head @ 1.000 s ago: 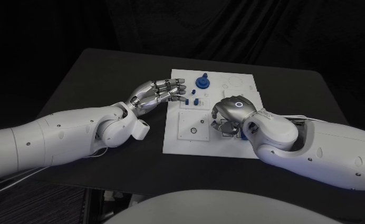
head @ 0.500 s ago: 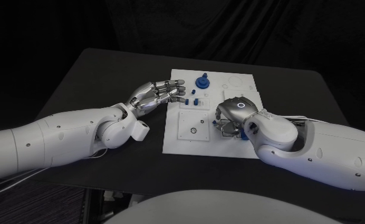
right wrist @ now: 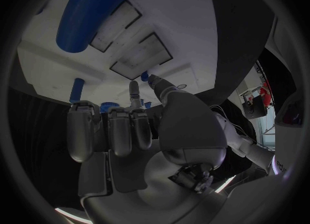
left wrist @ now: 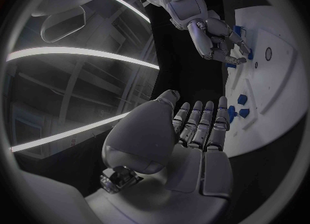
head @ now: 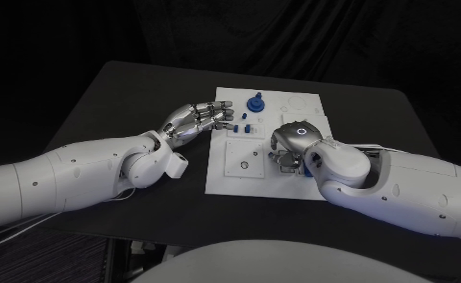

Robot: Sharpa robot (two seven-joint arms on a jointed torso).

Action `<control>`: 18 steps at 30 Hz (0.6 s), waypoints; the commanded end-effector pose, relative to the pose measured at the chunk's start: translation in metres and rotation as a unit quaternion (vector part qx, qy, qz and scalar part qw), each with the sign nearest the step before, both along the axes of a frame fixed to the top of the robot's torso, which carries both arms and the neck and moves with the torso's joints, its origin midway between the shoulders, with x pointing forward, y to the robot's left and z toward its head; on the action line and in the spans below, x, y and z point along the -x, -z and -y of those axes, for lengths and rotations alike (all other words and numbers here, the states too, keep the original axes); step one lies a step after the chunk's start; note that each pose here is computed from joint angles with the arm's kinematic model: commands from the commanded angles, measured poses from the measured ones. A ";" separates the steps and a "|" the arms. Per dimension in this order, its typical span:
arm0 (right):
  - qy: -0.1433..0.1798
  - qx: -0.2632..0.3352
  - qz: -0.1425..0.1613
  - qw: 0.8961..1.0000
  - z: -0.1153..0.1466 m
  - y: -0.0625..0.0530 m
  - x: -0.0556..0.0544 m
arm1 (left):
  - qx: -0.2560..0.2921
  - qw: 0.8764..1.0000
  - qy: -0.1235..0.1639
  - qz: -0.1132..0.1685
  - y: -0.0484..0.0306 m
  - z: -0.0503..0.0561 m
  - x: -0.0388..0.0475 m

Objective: Assemble the parts on the task board

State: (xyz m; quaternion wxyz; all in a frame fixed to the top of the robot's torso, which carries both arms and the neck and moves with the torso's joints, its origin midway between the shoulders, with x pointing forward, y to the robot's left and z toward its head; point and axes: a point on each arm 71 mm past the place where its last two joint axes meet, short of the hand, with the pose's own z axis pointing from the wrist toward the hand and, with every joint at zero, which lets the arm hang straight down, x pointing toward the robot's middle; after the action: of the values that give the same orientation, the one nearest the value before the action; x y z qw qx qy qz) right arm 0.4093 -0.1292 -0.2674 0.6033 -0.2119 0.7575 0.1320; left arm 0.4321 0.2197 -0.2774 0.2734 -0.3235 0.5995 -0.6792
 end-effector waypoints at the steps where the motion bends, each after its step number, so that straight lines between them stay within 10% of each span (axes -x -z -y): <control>1: 0.006 0.007 -0.001 1.000 0.001 0.003 -0.001 | 0.016 1.000 0.003 0.010 -0.0019 0.001 0.0012; 18: -0.002 0.010 -0.004 1.000 -0.004 0.008 -0.004 | 0.017 1.000 0.005 0.009 -0.0016 0.002 0.0013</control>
State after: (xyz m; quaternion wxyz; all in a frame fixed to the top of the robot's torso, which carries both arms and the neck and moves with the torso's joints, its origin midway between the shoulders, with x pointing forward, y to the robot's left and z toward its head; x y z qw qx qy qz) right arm 0.4141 -0.1255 -0.2737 0.6001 -0.2156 0.7596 0.1280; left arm 0.4319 0.2191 -0.2777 0.2724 -0.3234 0.5995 -0.6795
